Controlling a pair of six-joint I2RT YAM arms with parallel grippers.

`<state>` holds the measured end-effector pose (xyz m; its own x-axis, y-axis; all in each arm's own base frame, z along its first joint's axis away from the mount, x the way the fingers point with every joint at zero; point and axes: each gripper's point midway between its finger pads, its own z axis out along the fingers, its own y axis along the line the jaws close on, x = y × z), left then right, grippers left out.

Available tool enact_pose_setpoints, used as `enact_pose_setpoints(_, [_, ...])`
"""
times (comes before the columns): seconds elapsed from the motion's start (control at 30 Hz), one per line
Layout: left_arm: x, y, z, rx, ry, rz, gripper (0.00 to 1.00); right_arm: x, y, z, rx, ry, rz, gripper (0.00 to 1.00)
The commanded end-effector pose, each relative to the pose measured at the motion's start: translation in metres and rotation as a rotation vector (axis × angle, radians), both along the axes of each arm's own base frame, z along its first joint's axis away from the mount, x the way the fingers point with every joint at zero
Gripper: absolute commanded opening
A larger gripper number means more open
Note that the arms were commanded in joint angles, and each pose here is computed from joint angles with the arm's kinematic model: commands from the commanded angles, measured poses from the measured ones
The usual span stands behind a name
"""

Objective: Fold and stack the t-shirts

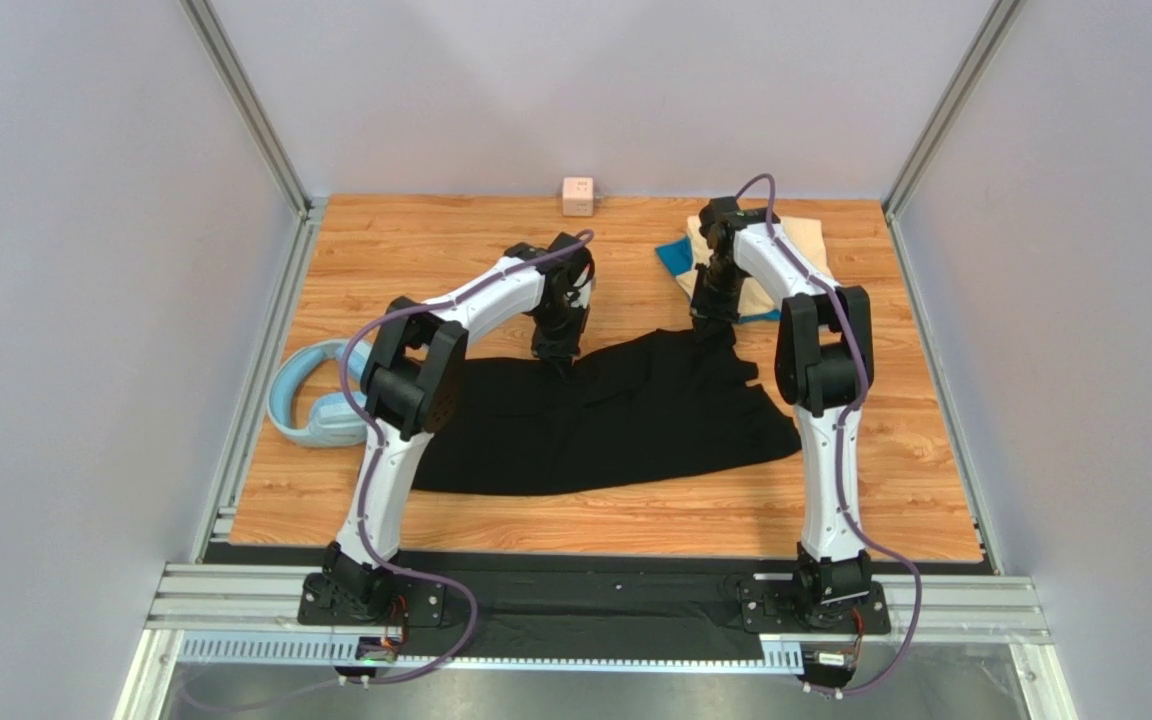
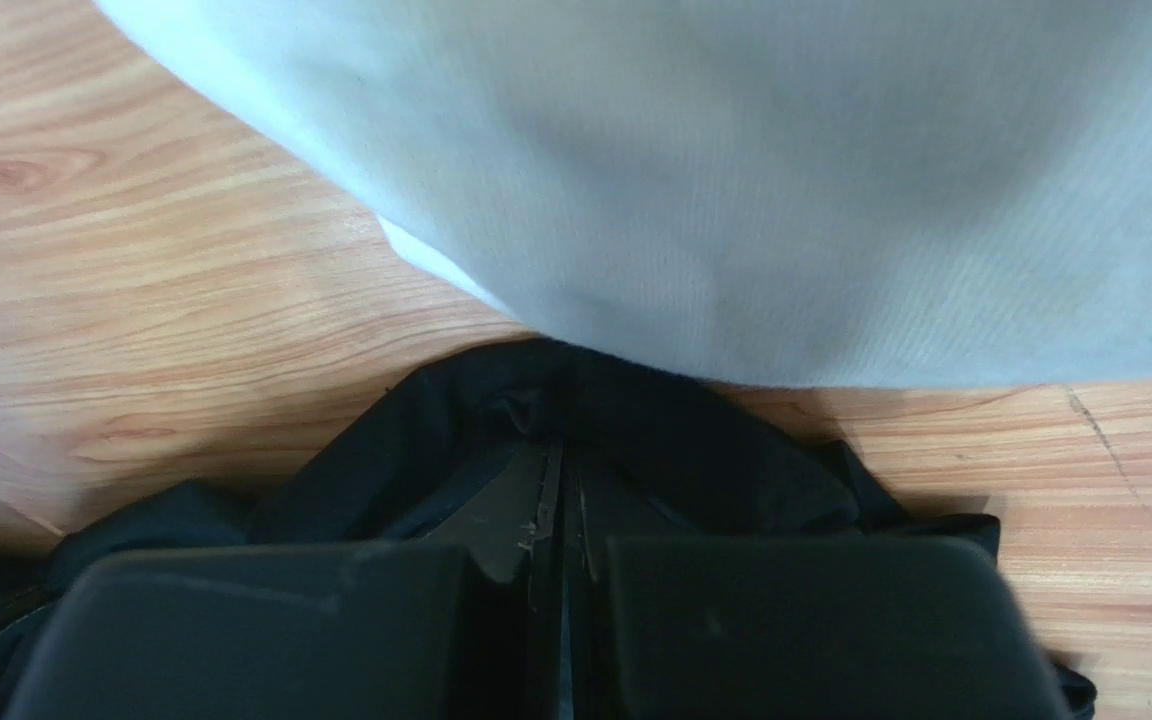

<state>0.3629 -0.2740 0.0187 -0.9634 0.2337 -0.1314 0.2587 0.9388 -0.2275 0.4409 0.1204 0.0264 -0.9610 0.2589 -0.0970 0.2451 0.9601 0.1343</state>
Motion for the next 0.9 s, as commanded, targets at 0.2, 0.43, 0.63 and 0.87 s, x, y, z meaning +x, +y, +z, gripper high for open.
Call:
enact_pose_setpoints(0.2, [-0.038,0.042,-0.027,0.11,0.062,0.03,0.0,-0.021,-0.022,-0.028,-0.128,0.057,0.01,0.0])
enact_pose_setpoints(0.43, [-0.033,0.059,-0.03,0.135,0.058,0.053,0.0,-0.016,-0.027,-0.012,-0.141,0.022,0.004,0.0])
enact_pose_setpoints(0.63, [-0.011,0.055,-0.024,0.142,0.004,0.063,0.05,-0.01,-0.024,0.018,-0.119,-0.043,-0.005,0.03])
enact_pose_setpoints(0.87, [0.022,0.046,-0.025,0.158,-0.053,0.056,0.06,-0.018,-0.033,0.031,-0.159,-0.04,-0.018,0.0])
